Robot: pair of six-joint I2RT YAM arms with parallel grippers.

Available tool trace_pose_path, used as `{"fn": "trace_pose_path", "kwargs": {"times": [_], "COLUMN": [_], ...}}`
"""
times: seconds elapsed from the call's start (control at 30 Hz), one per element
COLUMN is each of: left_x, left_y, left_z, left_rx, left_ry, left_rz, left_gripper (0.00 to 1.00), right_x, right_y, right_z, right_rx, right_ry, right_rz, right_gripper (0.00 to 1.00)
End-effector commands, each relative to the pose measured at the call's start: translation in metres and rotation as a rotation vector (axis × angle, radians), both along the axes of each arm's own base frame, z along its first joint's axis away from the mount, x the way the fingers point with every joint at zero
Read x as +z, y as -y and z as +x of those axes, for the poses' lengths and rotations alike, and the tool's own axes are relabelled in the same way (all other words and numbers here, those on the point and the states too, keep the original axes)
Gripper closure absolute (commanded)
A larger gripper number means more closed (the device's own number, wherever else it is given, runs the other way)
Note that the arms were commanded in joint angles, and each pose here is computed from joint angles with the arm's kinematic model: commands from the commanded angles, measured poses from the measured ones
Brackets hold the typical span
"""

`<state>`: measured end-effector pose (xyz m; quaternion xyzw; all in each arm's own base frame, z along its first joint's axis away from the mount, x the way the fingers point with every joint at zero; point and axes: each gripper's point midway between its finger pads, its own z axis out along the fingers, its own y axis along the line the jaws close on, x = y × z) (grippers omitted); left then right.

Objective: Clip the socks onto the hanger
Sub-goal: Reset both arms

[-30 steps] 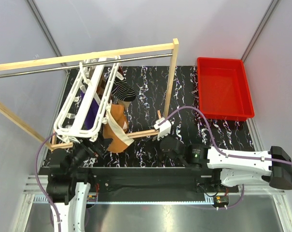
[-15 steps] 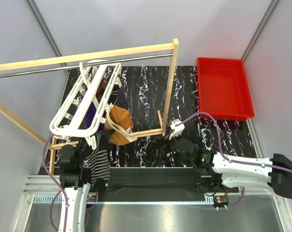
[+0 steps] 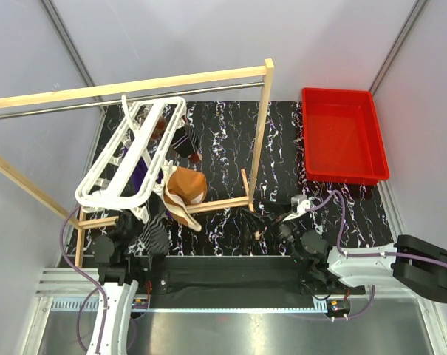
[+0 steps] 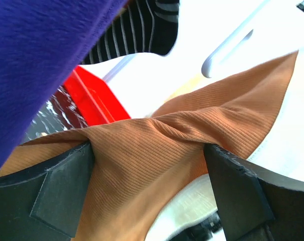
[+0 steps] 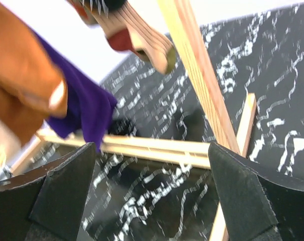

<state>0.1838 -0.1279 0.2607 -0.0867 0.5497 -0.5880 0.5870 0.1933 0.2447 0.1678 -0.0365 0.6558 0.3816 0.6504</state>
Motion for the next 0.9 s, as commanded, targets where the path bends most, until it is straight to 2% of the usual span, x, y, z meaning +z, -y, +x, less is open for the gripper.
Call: {"fn": "trace_pose_path", "kwargs": {"times": [0.0,0.2,0.23,0.3,0.33,0.37,0.43,0.47,0.5,0.53,0.57,0.67,0.73,0.87], "left_x": [-0.053,-0.068,-0.068,-0.069,-0.070,-0.071,-0.072,-0.072,-0.072,-0.071,-0.072,-0.072,-0.073,-0.075], "left_y": [0.010,0.025,0.026,0.029,0.030,0.030,0.032,0.033,0.034,0.034,0.034,0.035,0.035,0.034], "left_z": [-0.002,-0.008,-0.009,-0.011,-0.011,-0.011,-0.012,-0.013,-0.014,-0.014,-0.014,-0.014,-0.014,-0.012], "left_rx": [-0.044,-0.113,-0.120,-0.134,-0.136,-0.136,-0.147,-0.151,-0.155,-0.154,-0.158,-0.160,-0.161,-0.148], "left_ry": [0.029,-0.013,-0.013,-0.020,-0.021,-0.023,-0.024,-0.023,-0.024,-0.021,-0.025,-0.025,-0.030,-0.037], "left_rz": [0.025,0.069,0.069,0.071,0.073,0.077,0.079,0.080,0.079,0.079,0.079,0.077,0.080,0.085], "left_gripper": [0.05,0.05,0.05,0.05,0.05,0.05,0.05,0.05,0.05,0.05,0.05,0.05,0.05,0.05], "right_x": [0.013,0.047,0.072,0.085,0.109,0.106,0.121,0.122,0.121,0.116,0.104,0.084,0.074,0.074], "right_y": [0.029,0.052,0.064,0.073,0.096,0.099,0.123,0.128,0.119,0.107,0.097,0.101,0.098,0.096], "right_z": [0.004,0.004,-0.001,-0.007,-0.013,-0.014,-0.023,-0.018,-0.022,-0.025,-0.026,-0.015,-0.014,-0.014], "right_rx": [-0.091,-0.151,-0.158,-0.153,-0.183,-0.190,-0.217,-0.258,-0.212,-0.148,-0.109,-0.174,-0.175,-0.165], "right_ry": [0.049,0.114,0.173,0.215,0.271,0.273,0.328,0.315,0.334,0.293,0.265,0.172,0.163,0.159], "right_rz": [0.110,0.194,0.259,0.268,0.354,0.326,0.378,0.373,0.359,0.387,0.351,0.331,0.274,0.274], "right_gripper": [0.00,0.00,0.00,0.00,0.00,0.00,0.00,0.00,0.00,0.00,0.00,0.00,0.00,0.00]}}
